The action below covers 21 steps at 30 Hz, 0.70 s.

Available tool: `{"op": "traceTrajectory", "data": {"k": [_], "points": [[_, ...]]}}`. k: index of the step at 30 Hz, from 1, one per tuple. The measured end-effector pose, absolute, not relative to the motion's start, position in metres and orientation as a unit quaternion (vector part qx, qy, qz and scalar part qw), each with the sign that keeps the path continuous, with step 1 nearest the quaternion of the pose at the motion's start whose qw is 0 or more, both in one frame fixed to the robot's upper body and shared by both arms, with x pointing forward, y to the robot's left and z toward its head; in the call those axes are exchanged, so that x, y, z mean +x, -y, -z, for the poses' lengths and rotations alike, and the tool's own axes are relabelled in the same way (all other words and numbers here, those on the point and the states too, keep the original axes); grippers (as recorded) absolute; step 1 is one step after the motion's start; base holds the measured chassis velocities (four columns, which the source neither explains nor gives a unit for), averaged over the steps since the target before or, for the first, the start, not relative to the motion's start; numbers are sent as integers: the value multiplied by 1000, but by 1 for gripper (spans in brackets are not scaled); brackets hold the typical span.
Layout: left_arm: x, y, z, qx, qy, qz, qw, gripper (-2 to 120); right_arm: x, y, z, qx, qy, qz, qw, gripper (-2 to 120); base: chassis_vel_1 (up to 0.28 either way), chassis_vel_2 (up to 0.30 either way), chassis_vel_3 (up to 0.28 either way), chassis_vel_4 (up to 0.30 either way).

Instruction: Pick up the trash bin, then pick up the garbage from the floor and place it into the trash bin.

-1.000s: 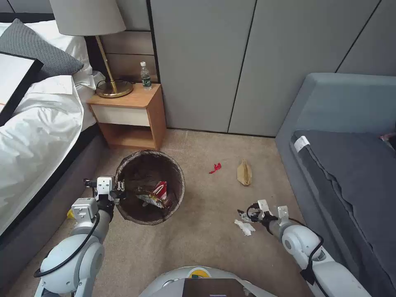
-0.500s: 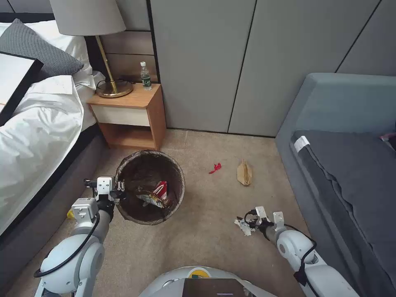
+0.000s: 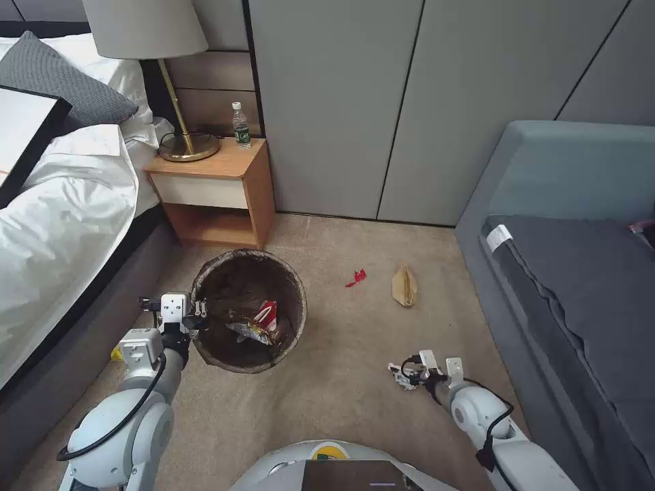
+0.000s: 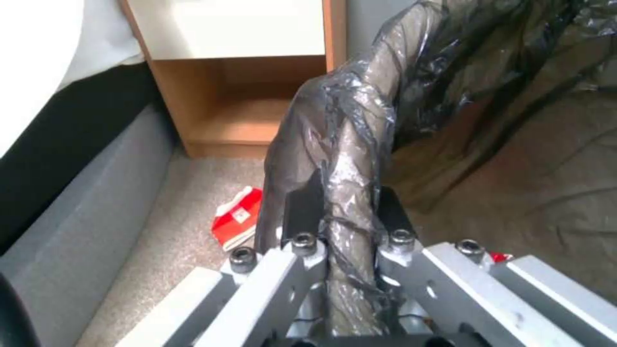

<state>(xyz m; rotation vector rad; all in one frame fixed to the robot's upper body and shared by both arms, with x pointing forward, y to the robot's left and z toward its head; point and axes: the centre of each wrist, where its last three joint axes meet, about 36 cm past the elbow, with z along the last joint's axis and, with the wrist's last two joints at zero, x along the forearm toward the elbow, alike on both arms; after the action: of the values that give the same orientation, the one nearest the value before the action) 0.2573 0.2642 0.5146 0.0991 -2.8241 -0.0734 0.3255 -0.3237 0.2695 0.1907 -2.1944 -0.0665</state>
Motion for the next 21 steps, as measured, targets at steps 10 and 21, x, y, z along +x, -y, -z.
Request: {"op": "traceTrajectory", "data": {"k": [10, 21], "points": [[257, -263, -514, 35, 987, 26, 158, 3, 324, 326, -253, 69, 885, 26, 461, 100, 0, 0, 0, 0], [256, -262, -514, 36, 986, 27, 158, 3, 326, 330, -243, 63, 883, 24, 464, 100, 0, 0, 0, 0]]}}
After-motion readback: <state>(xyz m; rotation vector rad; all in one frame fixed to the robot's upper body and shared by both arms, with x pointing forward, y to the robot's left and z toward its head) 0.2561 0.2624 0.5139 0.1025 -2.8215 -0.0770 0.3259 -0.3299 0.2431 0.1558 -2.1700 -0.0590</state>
